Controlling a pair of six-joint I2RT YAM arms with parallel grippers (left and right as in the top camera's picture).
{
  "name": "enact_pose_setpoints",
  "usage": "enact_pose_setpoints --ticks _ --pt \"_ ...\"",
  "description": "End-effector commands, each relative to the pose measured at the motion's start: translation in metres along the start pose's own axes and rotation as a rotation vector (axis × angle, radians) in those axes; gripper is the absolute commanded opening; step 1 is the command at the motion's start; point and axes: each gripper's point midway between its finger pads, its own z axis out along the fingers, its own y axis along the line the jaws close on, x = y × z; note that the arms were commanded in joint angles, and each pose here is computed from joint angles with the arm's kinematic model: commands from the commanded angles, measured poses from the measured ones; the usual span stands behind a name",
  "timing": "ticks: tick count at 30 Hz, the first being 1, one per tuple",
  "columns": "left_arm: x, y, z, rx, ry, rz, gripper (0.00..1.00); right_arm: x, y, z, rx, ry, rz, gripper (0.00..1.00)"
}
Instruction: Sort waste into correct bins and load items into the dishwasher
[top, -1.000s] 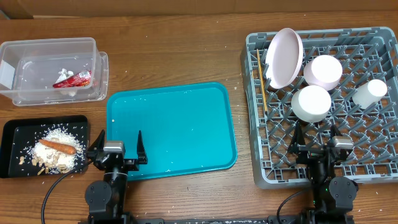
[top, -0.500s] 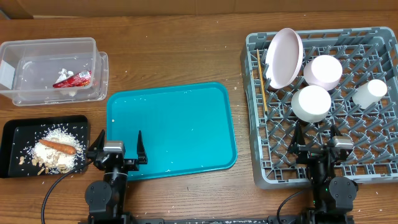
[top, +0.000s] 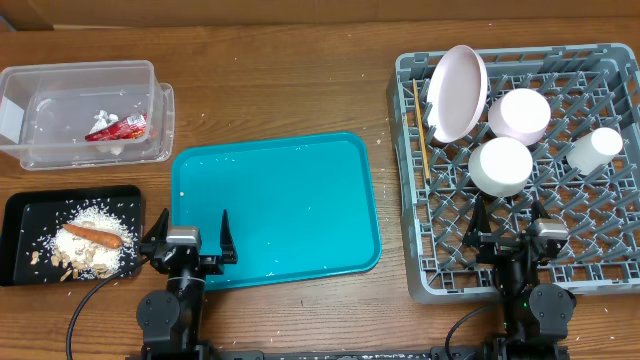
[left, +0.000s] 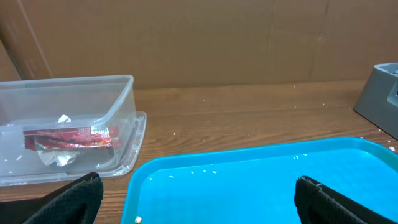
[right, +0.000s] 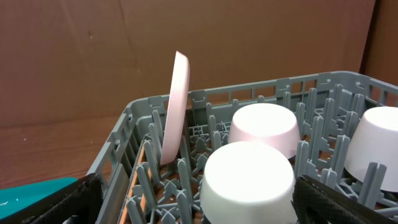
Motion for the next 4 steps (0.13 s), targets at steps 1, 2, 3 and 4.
enact_pose_setpoints --ticks 1,2,3,4 --pt "-0.0001 -0.0004 -0.0004 -0.001 -0.006 0.02 1.0 0.0009 -0.0035 0.0 0.016 -0.008 -0.003 1.0" --pt "-0.0001 -0.0004 -0.0004 -0.001 -0.006 0.02 1.0 0.0009 -0.0035 0.0 0.016 -0.008 -0.003 1.0" --pt "-0.0001 -0.0004 -0.0004 -0.001 -0.006 0.02 1.0 0.0009 -0.0035 0.0 0.016 -0.008 -0.003 1.0" --pt "-0.0001 -0.0004 -0.0004 -0.001 -0.006 0.02 1.0 0.0009 -0.0035 0.0 0.016 -0.008 -0.003 1.0"
